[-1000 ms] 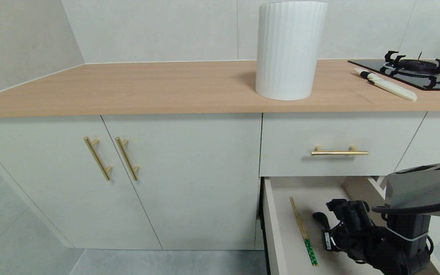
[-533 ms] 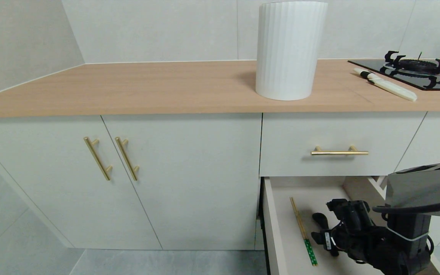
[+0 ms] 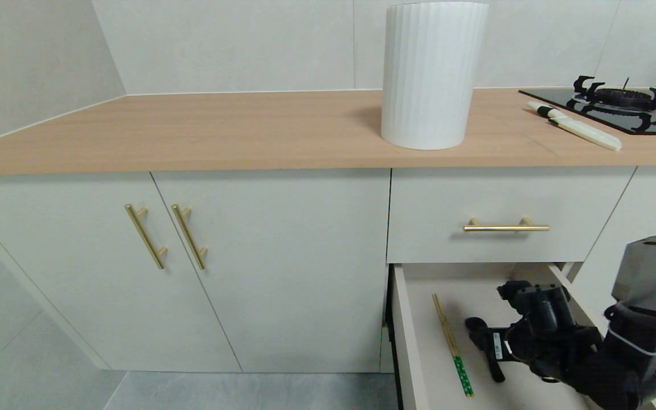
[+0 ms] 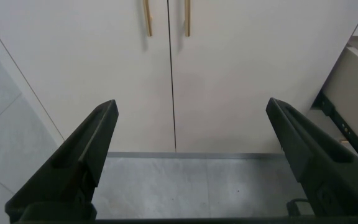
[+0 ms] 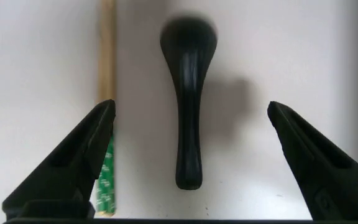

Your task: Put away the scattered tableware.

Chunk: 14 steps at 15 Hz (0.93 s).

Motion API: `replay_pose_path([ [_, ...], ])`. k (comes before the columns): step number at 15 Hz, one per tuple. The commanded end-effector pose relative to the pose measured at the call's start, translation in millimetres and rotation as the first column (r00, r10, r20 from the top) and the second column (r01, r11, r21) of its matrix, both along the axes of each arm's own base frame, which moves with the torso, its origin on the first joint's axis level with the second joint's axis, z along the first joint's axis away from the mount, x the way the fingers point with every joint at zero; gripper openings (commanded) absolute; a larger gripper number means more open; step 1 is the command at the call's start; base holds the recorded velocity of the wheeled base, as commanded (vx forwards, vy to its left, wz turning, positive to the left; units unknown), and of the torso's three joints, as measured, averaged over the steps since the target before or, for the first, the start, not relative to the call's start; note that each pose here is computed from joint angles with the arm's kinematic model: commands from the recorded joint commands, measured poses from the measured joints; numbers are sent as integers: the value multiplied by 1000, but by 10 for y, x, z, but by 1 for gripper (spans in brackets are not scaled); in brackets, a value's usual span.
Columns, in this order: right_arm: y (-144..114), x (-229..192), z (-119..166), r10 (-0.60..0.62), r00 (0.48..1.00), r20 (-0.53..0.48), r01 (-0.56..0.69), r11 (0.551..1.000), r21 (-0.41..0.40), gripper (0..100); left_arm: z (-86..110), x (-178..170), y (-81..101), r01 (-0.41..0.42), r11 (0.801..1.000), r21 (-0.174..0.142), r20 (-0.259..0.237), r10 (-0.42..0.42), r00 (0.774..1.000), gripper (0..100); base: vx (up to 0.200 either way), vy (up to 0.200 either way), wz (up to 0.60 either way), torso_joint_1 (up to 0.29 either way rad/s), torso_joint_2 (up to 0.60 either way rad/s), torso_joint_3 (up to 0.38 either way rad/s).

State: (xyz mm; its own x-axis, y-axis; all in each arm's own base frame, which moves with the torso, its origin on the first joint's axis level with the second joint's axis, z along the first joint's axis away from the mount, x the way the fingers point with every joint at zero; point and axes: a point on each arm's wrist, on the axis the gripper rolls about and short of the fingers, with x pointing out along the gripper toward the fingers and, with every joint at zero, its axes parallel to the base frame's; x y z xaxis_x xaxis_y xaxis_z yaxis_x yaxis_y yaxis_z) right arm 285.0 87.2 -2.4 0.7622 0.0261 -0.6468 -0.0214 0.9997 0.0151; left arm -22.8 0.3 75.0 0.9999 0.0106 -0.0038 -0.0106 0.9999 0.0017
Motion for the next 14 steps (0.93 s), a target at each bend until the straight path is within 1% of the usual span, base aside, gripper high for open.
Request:
replay_pose_path([
  [1, -43, -140, 560, 3, 996, 93, -6, 999, 33, 100, 0, 0, 0, -2, 1000, 0, -1, 2, 1000, 100, 0, 0, 0, 0, 0, 0],
  [2, -70, -242, 771, 9, 995, 103, -13, 999, 40, 100, 0, 0, 0, 0, 1000, 0, -1, 0, 1000, 100, 0, 0, 0, 0, 0, 0],
  [3, -87, -296, 877, 10, 994, 106, -15, 999, 42, 100, 0, 0, 0, -2, 1000, 0, -1, 2, 1000, 100, 0, 0, 0, 0, 0, 0],
  [4, -111, -383, 1056, 12, 995, 101, -16, 999, 41, 100, 0, 0, 0, 0, 1000, 0, -1, 0, 1000, 100, 0, 0, 0, 0, 0, 0],
  [5, -117, -482, 1210, 29, 996, 85, -33, 999, 42, 100, 0, 0, 0, 0, 1000, 0, -1, 0, 1000, 100, 0, 0, 0, 0, 0, 0],
  [7, -100, -659, 1422, 75, 996, 49, -77, 996, 46, 100, 0, 0, 0, -2, 1000, 0, -1, 2, 1000, 100, 0, 0, 0, 0, 0, 0],
  [11, -57, -906, 1603, 136, 991, 1, -136, 990, 34, 100, 0, 0, 0, -2, 1000, 0, -1, 2, 1000, 100, 0, 0, 0, 0, 0, 0],
  [14, -48, -972, 1635, 153, 988, -13, -153, 988, 28, 100, 0, 0, 0, 0, 1000, 0, -1, 0, 1000, 100, 0, 0, 0, 0, 0, 0],
])
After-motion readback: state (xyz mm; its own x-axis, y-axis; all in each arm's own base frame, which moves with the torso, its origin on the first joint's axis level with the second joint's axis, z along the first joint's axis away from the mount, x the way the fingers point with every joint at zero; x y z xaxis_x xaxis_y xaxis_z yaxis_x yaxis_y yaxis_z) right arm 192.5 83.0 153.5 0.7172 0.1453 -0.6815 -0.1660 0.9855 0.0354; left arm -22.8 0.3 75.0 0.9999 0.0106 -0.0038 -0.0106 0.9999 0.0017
